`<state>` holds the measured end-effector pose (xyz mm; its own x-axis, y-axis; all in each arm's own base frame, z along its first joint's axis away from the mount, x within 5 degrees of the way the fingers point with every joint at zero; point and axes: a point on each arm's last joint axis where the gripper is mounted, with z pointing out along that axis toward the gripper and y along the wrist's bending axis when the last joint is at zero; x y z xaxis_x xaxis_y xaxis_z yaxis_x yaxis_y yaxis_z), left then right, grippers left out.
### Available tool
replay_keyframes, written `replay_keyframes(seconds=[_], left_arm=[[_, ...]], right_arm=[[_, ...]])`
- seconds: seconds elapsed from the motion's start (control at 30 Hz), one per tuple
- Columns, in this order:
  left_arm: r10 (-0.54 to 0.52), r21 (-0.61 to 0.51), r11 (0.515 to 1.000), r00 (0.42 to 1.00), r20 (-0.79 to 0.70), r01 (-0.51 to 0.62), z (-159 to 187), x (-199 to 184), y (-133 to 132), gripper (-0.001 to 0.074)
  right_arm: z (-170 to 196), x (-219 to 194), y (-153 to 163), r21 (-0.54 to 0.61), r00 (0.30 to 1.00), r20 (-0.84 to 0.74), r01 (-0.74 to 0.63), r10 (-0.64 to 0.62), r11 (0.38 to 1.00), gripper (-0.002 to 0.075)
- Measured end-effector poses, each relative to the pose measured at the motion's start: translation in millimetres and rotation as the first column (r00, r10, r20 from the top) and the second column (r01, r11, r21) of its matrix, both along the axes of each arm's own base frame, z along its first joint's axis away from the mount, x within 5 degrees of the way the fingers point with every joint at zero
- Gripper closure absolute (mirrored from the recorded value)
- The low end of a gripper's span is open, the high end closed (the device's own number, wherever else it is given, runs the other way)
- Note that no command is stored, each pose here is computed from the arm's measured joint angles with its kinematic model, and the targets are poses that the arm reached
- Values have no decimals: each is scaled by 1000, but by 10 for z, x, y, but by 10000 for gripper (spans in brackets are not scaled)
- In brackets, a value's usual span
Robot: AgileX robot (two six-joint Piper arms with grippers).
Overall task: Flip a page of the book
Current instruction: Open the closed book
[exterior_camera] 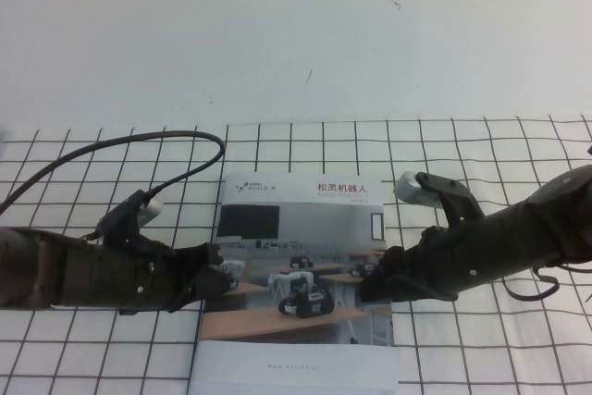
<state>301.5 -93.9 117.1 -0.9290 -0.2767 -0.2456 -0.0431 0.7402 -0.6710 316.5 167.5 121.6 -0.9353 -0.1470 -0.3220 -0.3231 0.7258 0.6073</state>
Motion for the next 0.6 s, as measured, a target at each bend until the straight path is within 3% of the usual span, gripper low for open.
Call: replay_keyframes(seconds=[0.6], left_arm=[[0,2,1000,1000,1,0,-1,1,1,738]], right_arm=[[386,-41,84,184,993,99,-78,60,980,295]])
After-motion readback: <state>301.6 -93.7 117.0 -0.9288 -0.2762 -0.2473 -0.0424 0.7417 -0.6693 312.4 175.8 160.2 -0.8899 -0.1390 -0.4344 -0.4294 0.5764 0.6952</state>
